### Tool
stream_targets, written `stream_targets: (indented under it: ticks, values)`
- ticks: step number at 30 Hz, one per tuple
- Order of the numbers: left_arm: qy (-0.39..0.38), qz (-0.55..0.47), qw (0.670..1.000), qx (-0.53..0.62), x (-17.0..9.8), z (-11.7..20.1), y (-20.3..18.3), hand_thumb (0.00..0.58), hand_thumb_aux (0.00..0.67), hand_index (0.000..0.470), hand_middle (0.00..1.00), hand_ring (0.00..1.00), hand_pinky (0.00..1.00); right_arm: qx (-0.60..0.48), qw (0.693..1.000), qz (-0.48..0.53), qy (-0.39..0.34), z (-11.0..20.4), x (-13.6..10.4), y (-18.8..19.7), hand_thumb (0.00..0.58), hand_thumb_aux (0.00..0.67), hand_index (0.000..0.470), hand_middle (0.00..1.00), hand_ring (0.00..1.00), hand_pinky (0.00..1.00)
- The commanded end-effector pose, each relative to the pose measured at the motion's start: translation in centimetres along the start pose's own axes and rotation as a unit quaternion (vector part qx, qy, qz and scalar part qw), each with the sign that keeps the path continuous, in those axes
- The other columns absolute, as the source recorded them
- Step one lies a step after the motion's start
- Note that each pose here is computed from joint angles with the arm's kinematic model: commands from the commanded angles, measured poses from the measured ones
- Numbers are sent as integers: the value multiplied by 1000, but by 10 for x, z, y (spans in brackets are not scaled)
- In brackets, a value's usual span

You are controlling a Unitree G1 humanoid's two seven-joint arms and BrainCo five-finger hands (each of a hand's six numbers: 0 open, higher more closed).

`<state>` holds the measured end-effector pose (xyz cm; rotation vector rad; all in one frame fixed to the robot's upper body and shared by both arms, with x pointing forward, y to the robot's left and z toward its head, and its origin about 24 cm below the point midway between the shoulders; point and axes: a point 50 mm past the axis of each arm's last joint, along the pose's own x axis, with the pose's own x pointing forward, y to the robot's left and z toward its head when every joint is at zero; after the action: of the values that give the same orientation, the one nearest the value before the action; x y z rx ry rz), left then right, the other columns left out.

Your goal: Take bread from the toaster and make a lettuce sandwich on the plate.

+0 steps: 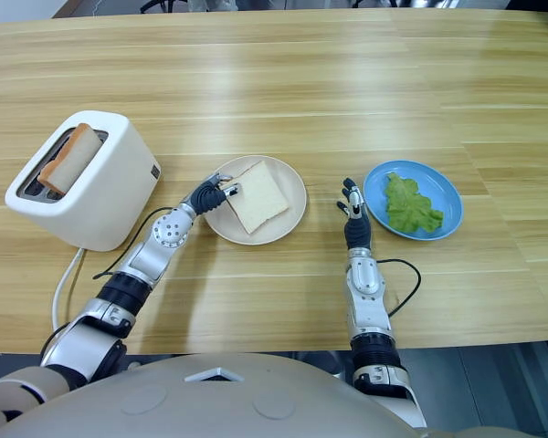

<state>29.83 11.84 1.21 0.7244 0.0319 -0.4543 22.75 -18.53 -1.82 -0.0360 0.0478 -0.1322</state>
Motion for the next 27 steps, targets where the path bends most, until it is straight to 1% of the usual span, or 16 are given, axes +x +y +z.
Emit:
stream_targets:
  ticks: [1, 6, 7, 8, 10, 14, 16, 20, 22, 24, 27]
  values:
    - [3, -22, 1000, 18, 4, -5, -12, 580, 670, 460, 1000, 1000, 1000, 0, 1000, -2, 23, -7, -4, 0, 0, 0, 0, 0, 0, 0]
    - [3, 15, 994, 106, 9, -6, 2, 580, 665, 456, 1000, 1000, 1000, -1, 1000, 2, 24, -7, -4, 0, 0, 0, 0, 0, 0, 0]
    - [2, 26, 991, 131, 8, -6, 5, 485, 399, 274, 506, 506, 506, -1, 1000, 3, 24, -7, -4, 0, 0, 0, 0, 0, 0, 0]
    - [1, 33, 986, 161, 7, -5, 8, 0, 0, 0, 0, 0, 0, -2, 1000, 3, 24, -7, -4, -1, 0, 0, 0, 0, 0, 0]
    - [-11, 51, 975, 215, 2, -1, 14, 0, 0, 0, 0, 0, 0, -2, 1000, 3, 24, -7, -5, -1, 0, 0, 0, 0, 0, 0]
    - [-44, 95, 944, 313, -16, 18, 26, 0, 0, 0, 0, 0, 0, -3, 1000, 5, 24, -6, -6, -1, 0, 0, 0, 0, 0, 0]
    - [-51, 118, 932, 338, -26, 27, 32, 0, 0, 0, 0, 0, 0, -3, 1000, 5, 24, -6, -7, -1, 0, 0, 0, 0, 0, 0]
    - [-75, 155, 917, 361, -57, 56, 49, 0, 0, 0, 0, 0, 0, -4, 1000, 8, 24, -5, -8, -2, 0, 0, 0, 0, 0, 0]
    - [-75, 170, 913, 362, -70, 63, 57, 0, 0, 0, 0, 0, 0, -8, 1000, 9, 15, -1, -8, -3, 0, 0, 0, 0, 0, 0]
    - [-73, 186, 916, 348, -79, 65, 65, 0, 0, 0, 0, 0, 0, -11, 1000, 20, -10, 9, -7, 0, 0, 0, 0, 0, 0, 0]
    - [-80, 186, 948, 244, -84, 61, 63, 0, 0, 0, 0, 0, 0, -36, 996, 43, -72, 39, -6, 3, 0, 0, 0, 0, 0, 0]
